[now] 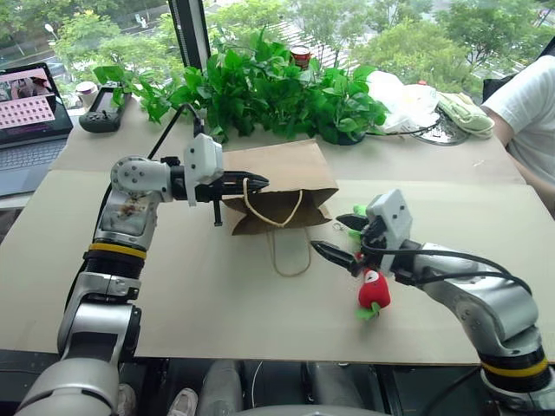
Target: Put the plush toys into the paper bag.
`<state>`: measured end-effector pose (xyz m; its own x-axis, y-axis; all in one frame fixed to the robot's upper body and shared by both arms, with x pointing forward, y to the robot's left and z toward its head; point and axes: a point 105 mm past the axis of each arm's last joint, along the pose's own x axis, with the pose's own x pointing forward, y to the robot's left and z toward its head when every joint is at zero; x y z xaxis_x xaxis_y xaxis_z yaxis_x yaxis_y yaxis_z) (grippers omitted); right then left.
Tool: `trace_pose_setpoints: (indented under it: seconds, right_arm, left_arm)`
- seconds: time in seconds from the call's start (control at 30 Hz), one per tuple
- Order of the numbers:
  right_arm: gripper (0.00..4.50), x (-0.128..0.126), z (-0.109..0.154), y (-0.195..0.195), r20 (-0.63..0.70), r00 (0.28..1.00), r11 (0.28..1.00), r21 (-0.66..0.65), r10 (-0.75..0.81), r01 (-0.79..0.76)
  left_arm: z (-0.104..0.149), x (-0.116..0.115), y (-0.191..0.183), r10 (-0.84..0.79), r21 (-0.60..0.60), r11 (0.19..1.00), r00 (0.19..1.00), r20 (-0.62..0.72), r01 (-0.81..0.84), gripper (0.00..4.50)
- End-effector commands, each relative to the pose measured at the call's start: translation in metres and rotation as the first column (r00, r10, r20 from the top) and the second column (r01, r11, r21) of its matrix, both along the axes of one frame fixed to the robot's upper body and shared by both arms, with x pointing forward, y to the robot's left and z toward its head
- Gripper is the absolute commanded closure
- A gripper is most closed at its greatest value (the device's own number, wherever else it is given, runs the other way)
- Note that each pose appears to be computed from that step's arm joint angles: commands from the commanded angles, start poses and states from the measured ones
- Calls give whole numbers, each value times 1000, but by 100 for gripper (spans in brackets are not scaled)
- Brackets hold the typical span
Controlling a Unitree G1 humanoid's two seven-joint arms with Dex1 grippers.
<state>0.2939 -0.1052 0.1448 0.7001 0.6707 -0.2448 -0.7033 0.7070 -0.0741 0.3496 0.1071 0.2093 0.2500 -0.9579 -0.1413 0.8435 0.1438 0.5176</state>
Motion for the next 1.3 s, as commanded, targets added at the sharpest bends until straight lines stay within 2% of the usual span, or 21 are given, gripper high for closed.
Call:
trace_pose_setpoints:
  seconds: [0.03, 0.33, 0.57, 0.7, 0.83, 1.03, 1.3]
  right_arm:
    - [136, 6, -3, 14, 28, 999, 1000, -12, -16, 16]
    - [448, 32, -7, 39, 68, 994, 996, 2, -91, 91]
    - [448, 51, -9, 51, 102, 983, 988, 28, -155, 153]
    - [448, 63, -21, 52, 107, 968, 973, 24, -229, 228]
    - [448, 61, -45, 55, 35, 974, 974, -22, -223, 224]
    - [448, 59, -65, 55, -31, 974, 971, -84, -226, 222]
    - [448, 55, -74, 58, -70, 974, 972, -114, -214, 205]
  left_arm:
    - [16, 0, -1, 1, -38, 999, 999, 44, 0, 450]
    - [20, -2, -5, -11, -54, 998, 999, 43, 13, 450]
    - [23, -1, -7, -13, -64, 998, 999, 44, 16, 450]
    - [27, -1, -7, -8, -78, 997, 999, 47, 11, 450]
    - [31, 1, -5, 5, -97, 995, 999, 44, -1, 450]
    - [44, 5, -2, 36, -171, 985, 999, 8, -34, 450]
    - [55, 8, -1, 59, -230, 971, 998, -21, -63, 450]
